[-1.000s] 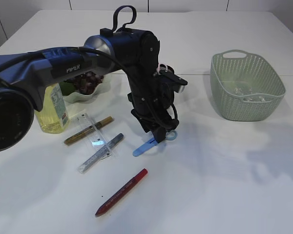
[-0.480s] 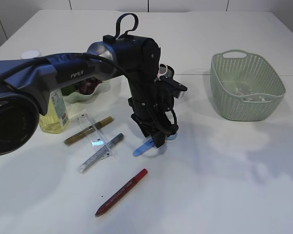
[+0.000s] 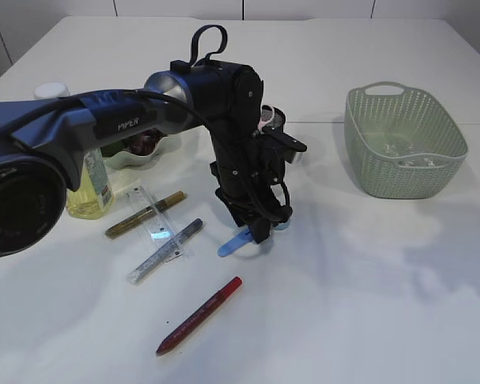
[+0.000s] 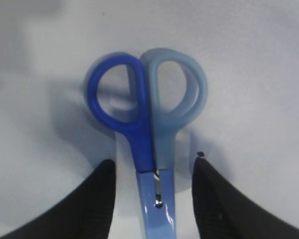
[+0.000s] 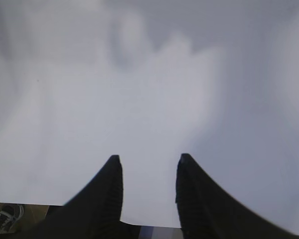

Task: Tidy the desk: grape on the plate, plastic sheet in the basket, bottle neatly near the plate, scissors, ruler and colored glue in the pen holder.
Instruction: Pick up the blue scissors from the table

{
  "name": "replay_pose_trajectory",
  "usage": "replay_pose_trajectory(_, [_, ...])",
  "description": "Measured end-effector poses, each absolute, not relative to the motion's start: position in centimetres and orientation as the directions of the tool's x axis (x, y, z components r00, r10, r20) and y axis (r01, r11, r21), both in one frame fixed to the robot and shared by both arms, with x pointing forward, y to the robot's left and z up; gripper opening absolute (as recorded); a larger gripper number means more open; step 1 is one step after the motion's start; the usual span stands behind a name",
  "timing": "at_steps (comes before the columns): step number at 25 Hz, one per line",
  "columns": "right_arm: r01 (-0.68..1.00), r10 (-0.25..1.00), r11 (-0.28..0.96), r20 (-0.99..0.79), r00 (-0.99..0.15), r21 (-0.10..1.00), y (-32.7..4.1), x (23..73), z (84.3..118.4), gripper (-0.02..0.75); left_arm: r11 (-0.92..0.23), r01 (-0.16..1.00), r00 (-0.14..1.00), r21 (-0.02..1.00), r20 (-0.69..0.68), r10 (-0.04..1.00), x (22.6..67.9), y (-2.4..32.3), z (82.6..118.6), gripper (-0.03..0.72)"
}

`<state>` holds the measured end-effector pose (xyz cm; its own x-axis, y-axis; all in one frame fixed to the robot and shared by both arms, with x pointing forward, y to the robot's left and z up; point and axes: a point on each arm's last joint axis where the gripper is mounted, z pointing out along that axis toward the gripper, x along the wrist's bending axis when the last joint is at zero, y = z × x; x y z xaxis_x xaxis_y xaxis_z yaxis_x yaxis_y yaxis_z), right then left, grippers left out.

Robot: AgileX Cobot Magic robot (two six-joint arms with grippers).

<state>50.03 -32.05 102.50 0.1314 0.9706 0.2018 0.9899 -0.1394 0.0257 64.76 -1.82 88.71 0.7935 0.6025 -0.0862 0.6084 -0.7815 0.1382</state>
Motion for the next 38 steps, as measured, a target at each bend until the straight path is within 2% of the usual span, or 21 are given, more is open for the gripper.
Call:
replay_pose_trajectory(8, [0.990, 0.971, -0.139, 0.202, 0.131, 0.024, -32.05, 50.02, 102.50, 0.305, -0.787, 0.601, 0.799, 0.136, -0.080, 0.596, 64.80, -1.79, 88.62, 0.258])
replay_pose_trajectory(14, [0.990, 0.971, -0.139, 0.202, 0.131, 0.024, -32.05, 50.02, 102.50, 0.305, -0.788, 0.601, 0.799, 0.134, -0.079, 0.596, 64.84, -1.80, 88.45, 0.226])
replay_pose_trajectory(19, [0.990, 0.971, -0.139, 0.202, 0.131, 0.024, -32.05, 50.02, 102.50, 0.305, -0.789, 0.600, 0.800, 0.135, -0.078, 0.595, 64.85, -1.81, 88.46, 0.163])
replay_pose_trajectory(38, [0.990, 0.971, -0.139, 0.202, 0.131, 0.024, -32.05, 50.02, 102.50, 0.305, -0.778, 0.615, 0.788, 0.131, -0.071, 0.611, 64.91, -1.73, 88.45, 0.159])
